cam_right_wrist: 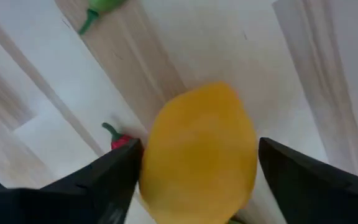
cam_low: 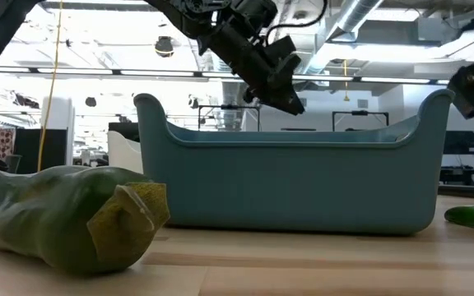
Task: Sort produce into baskets
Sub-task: Put the yellow lemon into the red bin
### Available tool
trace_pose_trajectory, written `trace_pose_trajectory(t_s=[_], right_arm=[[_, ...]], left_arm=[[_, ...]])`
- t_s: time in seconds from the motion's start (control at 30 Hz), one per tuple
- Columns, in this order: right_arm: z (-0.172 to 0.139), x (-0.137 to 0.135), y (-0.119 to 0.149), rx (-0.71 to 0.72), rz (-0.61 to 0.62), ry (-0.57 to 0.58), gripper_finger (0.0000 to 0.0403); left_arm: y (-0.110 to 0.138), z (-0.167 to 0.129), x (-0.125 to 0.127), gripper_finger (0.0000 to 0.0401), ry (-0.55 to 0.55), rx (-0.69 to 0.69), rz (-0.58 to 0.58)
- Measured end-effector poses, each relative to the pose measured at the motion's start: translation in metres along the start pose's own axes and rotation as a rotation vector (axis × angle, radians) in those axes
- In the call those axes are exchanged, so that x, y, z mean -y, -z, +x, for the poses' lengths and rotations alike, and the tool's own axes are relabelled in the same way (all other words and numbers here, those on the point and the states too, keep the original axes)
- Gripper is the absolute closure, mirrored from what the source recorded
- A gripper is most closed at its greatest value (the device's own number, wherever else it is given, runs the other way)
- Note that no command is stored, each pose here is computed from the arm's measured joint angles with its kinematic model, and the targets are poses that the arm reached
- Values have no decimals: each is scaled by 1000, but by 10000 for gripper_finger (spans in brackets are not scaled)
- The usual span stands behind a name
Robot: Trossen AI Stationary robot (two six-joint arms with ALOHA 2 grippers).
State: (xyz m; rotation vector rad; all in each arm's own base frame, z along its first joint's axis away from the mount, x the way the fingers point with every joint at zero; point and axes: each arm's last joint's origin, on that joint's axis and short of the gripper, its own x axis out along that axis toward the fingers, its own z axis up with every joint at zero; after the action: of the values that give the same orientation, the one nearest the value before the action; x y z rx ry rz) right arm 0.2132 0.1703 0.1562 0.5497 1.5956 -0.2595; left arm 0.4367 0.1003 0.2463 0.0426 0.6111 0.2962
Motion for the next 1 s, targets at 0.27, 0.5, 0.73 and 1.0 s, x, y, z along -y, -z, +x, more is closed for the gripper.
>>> trace_pose_trajectory(t_s=[0.27,0.5,0.73,1.0], right_arm=[[-19,6,-6,7,-4,-68,166],[-72,27,-14,119,10,-239,151],[-126,62,-18,345,12,-386,146],[-167,95,-49,918,-96,-220,144]], left_arm=[[-17,-52,-7,312,2,-43,75],[-29,-116,-16,312,-4,-71,119],[-26,-183,-23,312,10,-144,110],[-12,-228,-27,312,17,-254,54]])
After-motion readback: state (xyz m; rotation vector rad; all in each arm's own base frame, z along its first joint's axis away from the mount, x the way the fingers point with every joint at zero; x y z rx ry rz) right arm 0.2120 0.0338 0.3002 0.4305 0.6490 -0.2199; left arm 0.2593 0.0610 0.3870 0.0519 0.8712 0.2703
